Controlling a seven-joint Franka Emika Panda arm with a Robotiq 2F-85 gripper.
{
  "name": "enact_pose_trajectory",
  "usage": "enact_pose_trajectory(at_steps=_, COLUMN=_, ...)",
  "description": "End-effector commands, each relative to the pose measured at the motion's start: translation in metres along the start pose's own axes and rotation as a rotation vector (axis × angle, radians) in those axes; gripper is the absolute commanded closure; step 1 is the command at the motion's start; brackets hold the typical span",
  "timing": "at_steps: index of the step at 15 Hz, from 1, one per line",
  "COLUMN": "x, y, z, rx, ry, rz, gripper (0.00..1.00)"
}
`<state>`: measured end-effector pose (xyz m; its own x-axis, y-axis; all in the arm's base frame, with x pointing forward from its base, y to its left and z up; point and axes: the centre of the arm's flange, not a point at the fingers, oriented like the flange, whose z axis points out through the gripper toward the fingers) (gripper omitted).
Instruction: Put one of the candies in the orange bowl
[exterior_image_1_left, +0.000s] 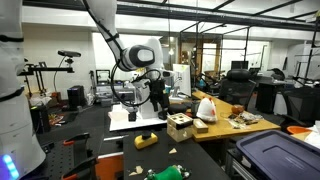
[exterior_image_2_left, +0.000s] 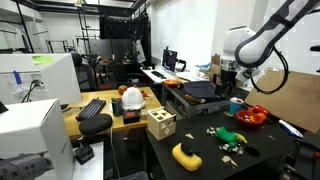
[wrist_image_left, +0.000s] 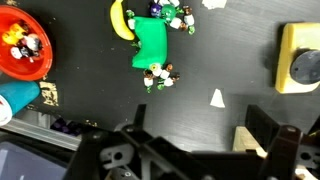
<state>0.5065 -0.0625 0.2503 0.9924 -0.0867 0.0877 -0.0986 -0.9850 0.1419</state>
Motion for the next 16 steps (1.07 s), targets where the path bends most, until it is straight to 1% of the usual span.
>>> enact_pose_trajectory(at_steps=1, x=0.01, y=0.005, z=0.025, rx=-0.089, ry=-0.008, rz=0.082, gripper=0.0)
enact_pose_trajectory(at_steps=4, x=0.014, y=0.015, z=0.049, rx=-0.133, ry=-0.045, rz=0.152, gripper=0.0)
enact_pose_trajectory(at_steps=9, x=0.014, y=0.023, z=0.093, rx=-0.167, ry=-0.127, rz=0.229, gripper=0.0)
enact_pose_trajectory(at_steps=11, x=0.008, y=0.024, z=0.109, rx=-0.166, ry=-0.168, rz=0.277, gripper=0.0)
enact_pose_trajectory(at_steps=16, x=-0.012, y=0.036, z=0.14, rx=-0.095, ry=-0.321, rz=0.446, gripper=0.0)
